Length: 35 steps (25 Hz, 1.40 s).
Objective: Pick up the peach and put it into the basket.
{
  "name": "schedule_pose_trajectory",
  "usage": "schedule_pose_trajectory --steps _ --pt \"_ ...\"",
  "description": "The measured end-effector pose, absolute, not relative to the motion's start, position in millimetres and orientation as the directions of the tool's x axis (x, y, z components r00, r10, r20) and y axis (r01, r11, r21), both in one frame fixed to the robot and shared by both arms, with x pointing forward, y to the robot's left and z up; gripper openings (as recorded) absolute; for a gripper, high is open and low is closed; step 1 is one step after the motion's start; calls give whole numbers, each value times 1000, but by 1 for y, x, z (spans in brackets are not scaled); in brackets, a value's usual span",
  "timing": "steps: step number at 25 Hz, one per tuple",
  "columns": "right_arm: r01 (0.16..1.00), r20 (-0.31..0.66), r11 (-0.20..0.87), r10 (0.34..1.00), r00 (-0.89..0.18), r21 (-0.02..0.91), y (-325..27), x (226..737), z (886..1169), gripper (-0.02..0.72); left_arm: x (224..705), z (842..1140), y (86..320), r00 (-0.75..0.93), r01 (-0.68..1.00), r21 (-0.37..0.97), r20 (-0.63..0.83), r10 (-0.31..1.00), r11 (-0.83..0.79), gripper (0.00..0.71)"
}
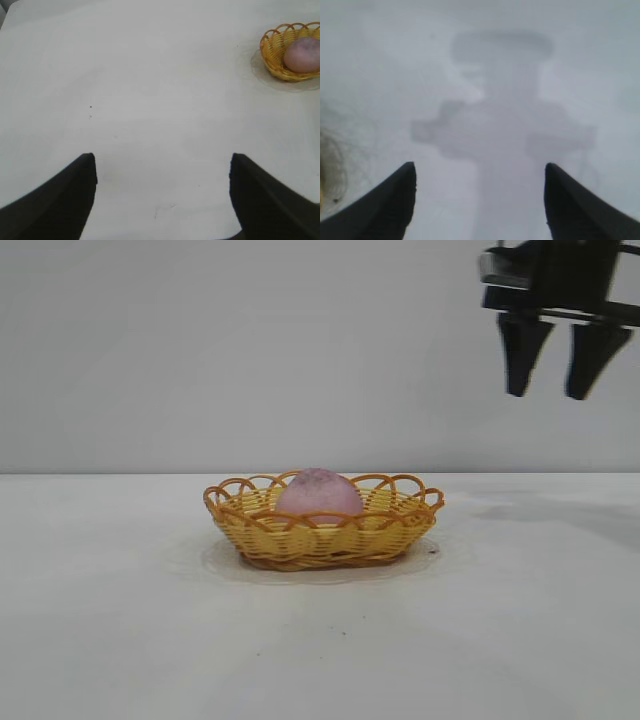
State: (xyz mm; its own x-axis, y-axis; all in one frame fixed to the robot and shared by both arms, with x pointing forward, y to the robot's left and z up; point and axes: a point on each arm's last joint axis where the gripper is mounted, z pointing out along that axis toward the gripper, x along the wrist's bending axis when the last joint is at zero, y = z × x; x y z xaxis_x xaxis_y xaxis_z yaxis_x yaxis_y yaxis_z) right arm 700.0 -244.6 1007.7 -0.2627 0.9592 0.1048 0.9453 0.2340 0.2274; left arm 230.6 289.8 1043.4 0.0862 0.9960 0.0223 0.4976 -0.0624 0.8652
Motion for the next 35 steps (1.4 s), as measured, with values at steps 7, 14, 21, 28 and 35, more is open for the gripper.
schedule_pose_trajectory --steps 7,14,21,28,35 --pt "954 96 201 969 -227 224 -261 702 1007 465 231 1043 290 86 498 865 22 996 -62 485" --pt "932 82 200 969 -234 301 -263 669 1061 465 231 1043 290 86 498 865 22 996 -62 485" --pt "898 67 187 970 -232 398 -267 590 1129 465 231 1043 290 86 498 865 22 996 -62 485" --pt "861 65 154 975 -210 485 -273 484 1165 465 231 1043 290 86 498 865 22 996 -62 485" --pt "830 53 126 981 -184 544 -280 390 1158 465 231 1043 290 86 498 865 22 996 -62 485"
